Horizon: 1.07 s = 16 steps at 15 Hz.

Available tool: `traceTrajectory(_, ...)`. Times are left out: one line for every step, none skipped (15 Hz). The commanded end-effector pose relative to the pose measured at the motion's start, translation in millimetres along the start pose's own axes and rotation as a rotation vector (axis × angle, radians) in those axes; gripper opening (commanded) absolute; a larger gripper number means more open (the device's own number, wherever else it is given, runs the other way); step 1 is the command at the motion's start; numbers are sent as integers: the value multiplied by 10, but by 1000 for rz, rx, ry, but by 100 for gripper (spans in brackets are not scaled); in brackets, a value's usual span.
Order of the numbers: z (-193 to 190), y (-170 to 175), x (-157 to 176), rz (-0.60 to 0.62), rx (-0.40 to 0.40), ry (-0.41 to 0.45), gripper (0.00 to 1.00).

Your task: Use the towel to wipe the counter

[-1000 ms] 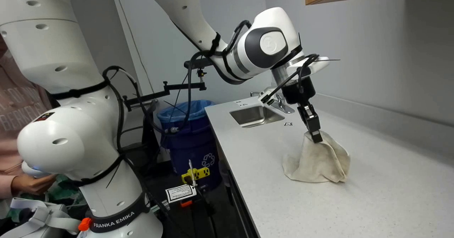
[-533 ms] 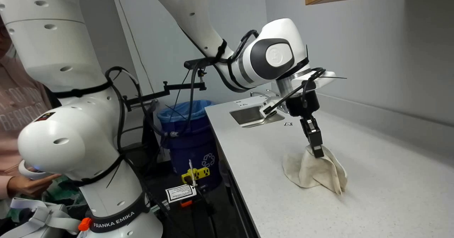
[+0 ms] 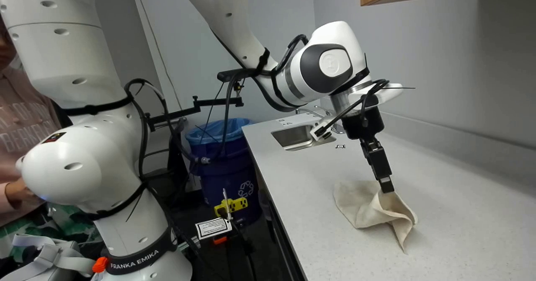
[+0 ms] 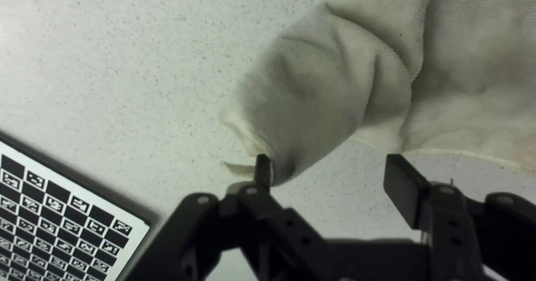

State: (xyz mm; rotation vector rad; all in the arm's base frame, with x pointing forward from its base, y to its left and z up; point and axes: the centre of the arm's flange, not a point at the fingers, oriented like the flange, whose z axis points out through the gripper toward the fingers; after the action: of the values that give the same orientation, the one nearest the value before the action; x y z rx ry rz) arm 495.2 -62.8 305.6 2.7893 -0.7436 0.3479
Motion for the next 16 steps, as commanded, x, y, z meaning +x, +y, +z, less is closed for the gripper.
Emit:
traceTrajectory(-350,-104,35,-8,-24,79,100)
traceTrajectory(-426,-153,41,-17,-21,92,100)
traceTrajectory(-544,-221,59,-27,-17,114,100)
traceTrajectory(-645,-282,76,-39,-6,136,100)
traceTrajectory(-715,-357,92,-47,11,147,100)
traceTrajectory(-767,-419,104,-51,28,154,100)
traceTrajectory(-783,-478,120,-56,45,156,86)
traceTrajectory(-791,-523,123,-64,57,160,74)
traceTrajectory(-773,-558,128,-68,64,155,66)
traceTrajectory(-743,-578,131,-68,78,143,58)
traceTrajectory(-696,-587,130,-64,88,129,49)
traceTrajectory(-634,-594,130,-56,95,117,42)
traceTrajectory(-576,-594,132,-46,102,105,35)
traceTrajectory(-493,-582,124,-35,105,93,27)
traceTrajectory(-427,-569,115,-25,109,75,20)
traceTrajectory(-351,-542,98,-15,109,56,11)
